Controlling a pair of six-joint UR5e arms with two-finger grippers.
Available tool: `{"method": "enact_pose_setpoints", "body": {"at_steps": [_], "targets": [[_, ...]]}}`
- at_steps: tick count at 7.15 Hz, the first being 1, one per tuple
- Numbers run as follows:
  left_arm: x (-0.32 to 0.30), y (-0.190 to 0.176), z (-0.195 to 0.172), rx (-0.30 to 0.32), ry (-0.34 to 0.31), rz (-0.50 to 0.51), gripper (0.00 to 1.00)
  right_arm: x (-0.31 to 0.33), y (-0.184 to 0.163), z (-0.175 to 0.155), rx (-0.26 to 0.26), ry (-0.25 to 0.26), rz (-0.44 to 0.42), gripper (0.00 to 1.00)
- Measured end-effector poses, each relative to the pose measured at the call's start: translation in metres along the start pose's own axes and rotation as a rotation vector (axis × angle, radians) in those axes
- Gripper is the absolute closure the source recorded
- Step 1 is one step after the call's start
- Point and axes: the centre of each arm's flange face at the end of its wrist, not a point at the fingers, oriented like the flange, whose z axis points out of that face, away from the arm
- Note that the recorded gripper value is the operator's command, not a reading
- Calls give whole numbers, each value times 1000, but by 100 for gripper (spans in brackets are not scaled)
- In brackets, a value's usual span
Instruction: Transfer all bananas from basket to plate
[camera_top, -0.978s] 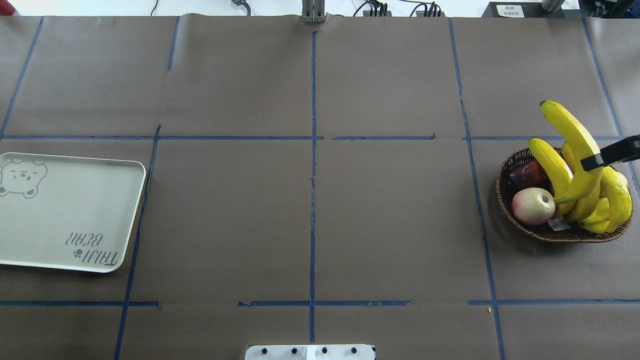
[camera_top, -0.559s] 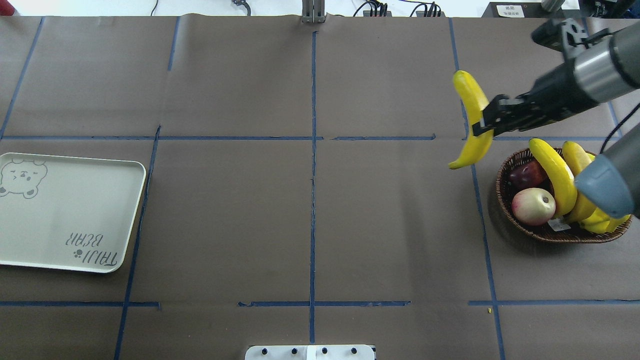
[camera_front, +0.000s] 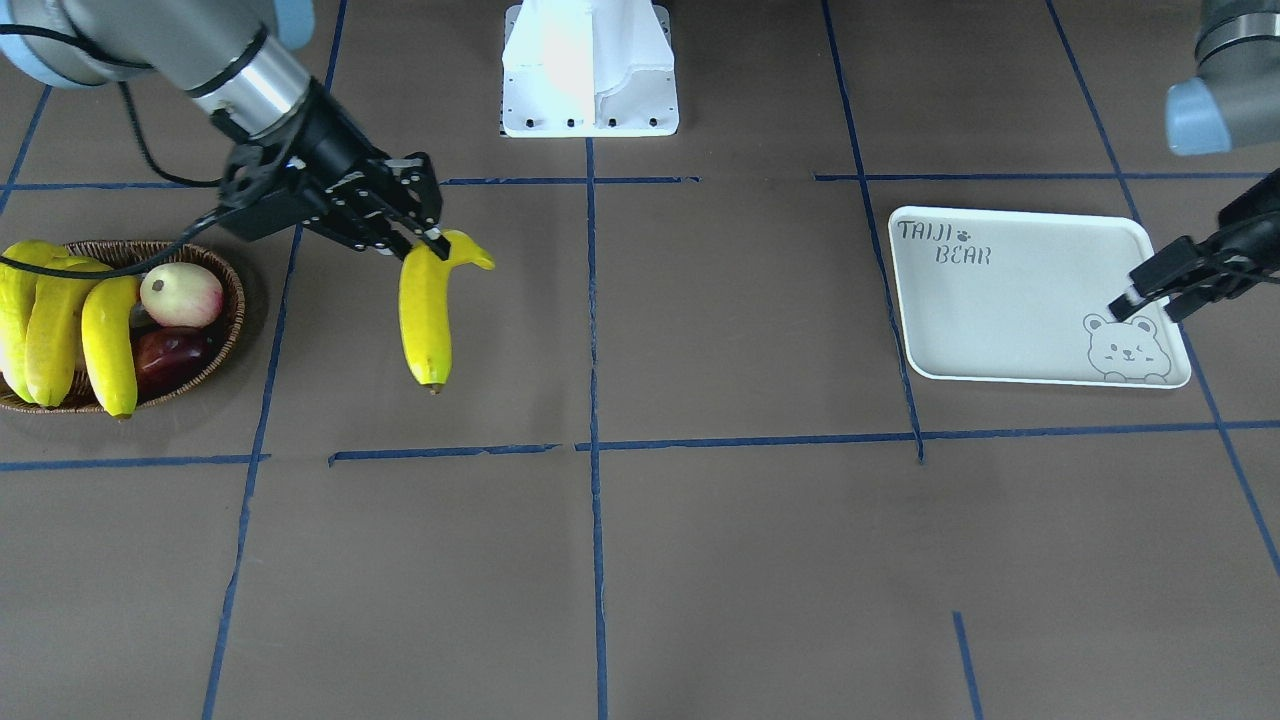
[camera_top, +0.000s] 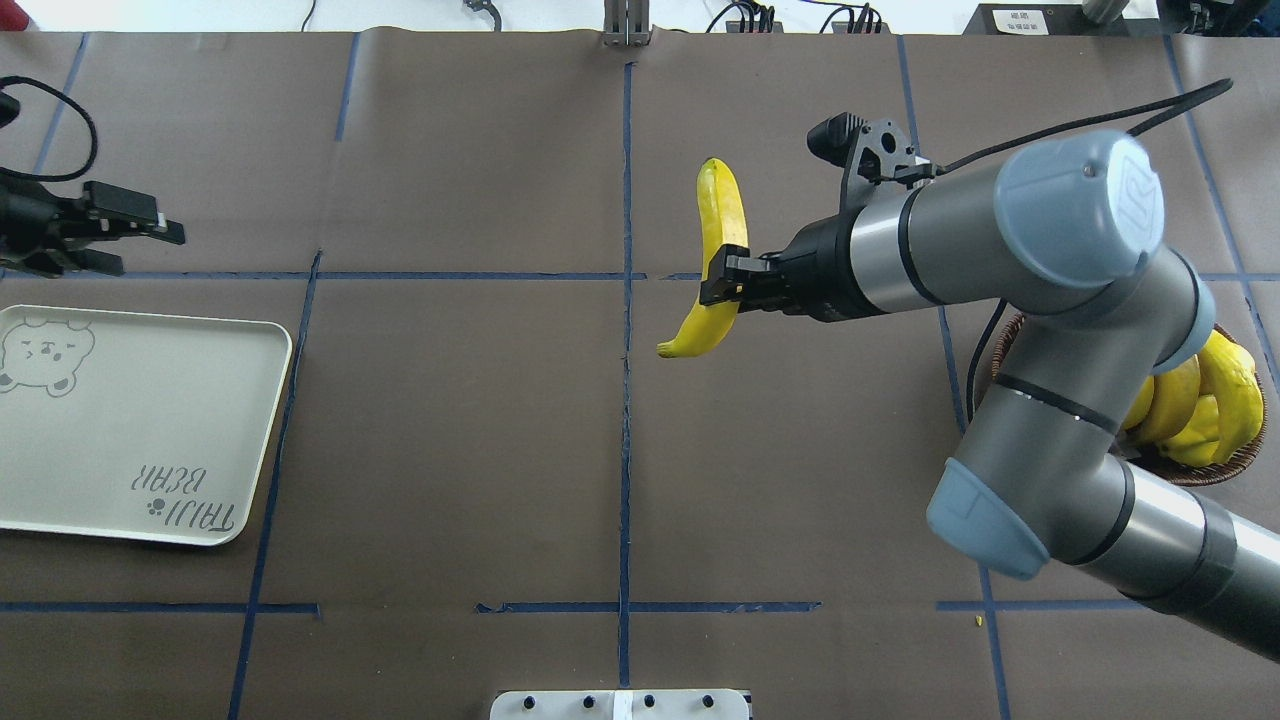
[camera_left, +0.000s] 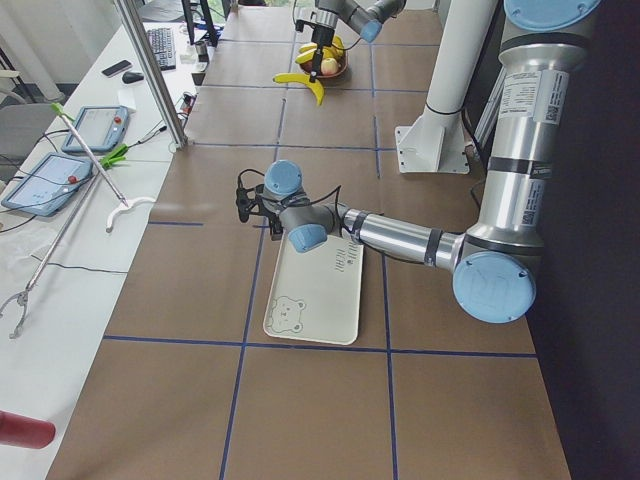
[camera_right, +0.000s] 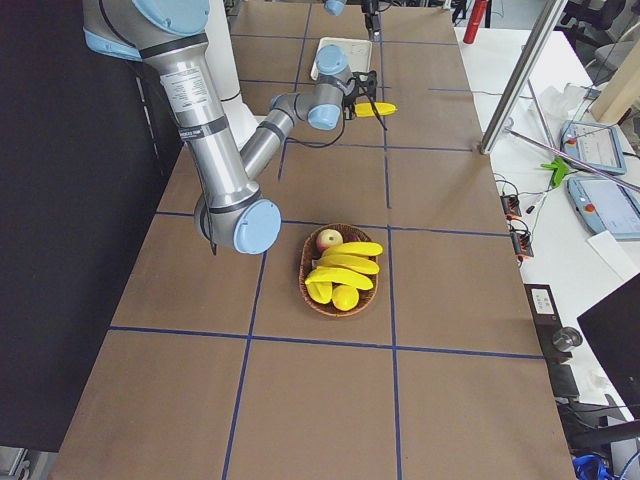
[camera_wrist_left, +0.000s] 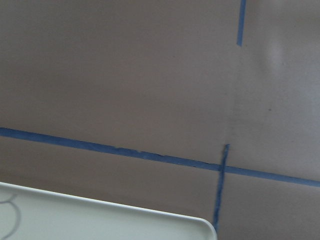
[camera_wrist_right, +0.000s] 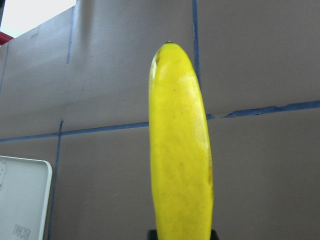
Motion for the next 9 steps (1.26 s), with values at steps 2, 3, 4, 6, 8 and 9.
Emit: {"method": "enact_pose_setpoints", "body": {"at_steps": [2,3,4,6,8,9], "targets": [[121,34,31,-62,171,-230,1,-17,36,17,25,-89,30,98],[174,55,37,-119,231,-305,1,-21,51,25,24,-109,33,98],[220,72,37,-166,282,-335,1,-23,59,31,20,-117,34,98],[280,107,43,-244,336,-320,1,-29,68,34,10,-129,31,98],[319,150,66,-249,384,-301,1,-38,73,35,2,-144,31,98],[330,173,81,-233,401,-289,1,-40,73,34,2,-148,31,98]]}}
